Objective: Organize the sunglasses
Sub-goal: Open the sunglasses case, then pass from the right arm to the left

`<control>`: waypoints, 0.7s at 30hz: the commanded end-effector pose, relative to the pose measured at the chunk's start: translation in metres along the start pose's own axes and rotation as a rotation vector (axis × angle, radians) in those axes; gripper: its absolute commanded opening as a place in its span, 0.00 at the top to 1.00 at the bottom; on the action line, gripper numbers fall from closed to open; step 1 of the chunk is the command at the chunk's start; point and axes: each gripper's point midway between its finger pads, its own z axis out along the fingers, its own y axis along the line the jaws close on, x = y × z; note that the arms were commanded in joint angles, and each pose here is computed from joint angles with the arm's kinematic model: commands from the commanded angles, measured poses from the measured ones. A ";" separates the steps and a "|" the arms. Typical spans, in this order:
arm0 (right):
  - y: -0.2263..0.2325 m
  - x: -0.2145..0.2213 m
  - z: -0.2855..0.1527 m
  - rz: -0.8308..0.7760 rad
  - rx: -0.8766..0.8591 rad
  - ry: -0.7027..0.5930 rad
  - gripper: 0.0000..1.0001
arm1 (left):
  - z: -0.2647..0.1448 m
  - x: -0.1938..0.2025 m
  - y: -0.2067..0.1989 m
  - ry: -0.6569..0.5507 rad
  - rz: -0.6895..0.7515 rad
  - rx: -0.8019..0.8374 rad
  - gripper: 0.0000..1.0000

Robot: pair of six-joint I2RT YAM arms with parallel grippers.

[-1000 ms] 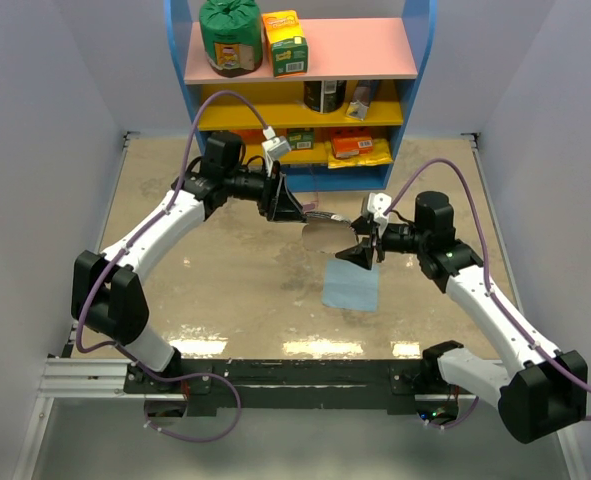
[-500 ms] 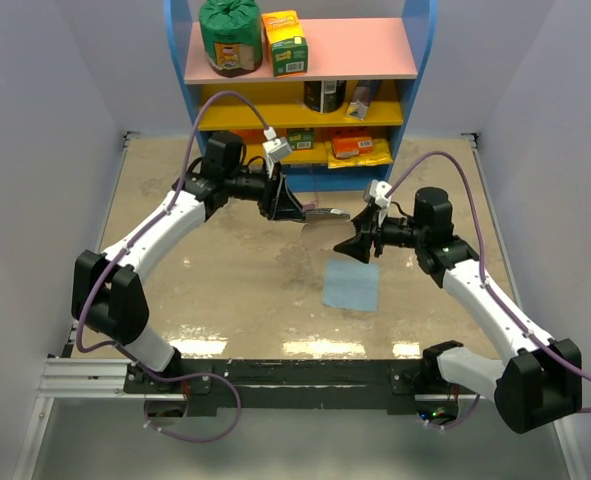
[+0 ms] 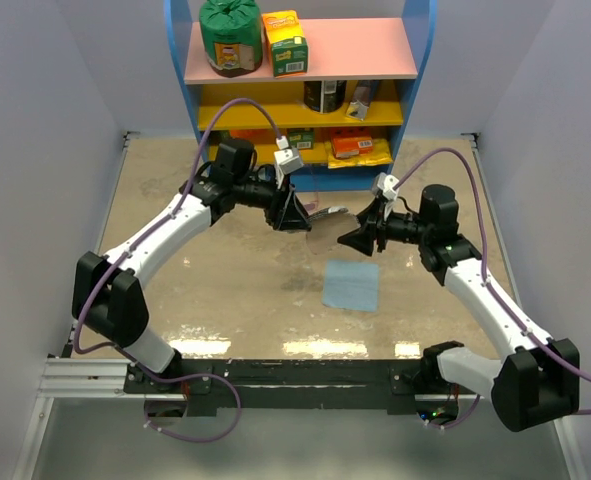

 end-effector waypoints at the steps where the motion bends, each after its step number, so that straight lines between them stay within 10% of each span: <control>1: 0.019 -0.033 0.001 -0.093 -0.110 -0.078 1.00 | 0.000 -0.014 -0.007 -0.020 0.109 -0.039 0.57; 10: 0.019 -0.032 0.003 -0.074 -0.123 -0.076 1.00 | -0.003 -0.020 -0.002 -0.035 0.134 -0.102 1.00; 18: 0.019 -0.032 0.004 -0.063 -0.126 -0.075 1.00 | -0.006 -0.023 -0.001 -0.050 0.141 -0.132 1.00; 21: 0.019 -0.034 0.003 -0.067 -0.120 -0.078 0.71 | -0.006 -0.023 0.002 -0.050 0.134 -0.148 1.00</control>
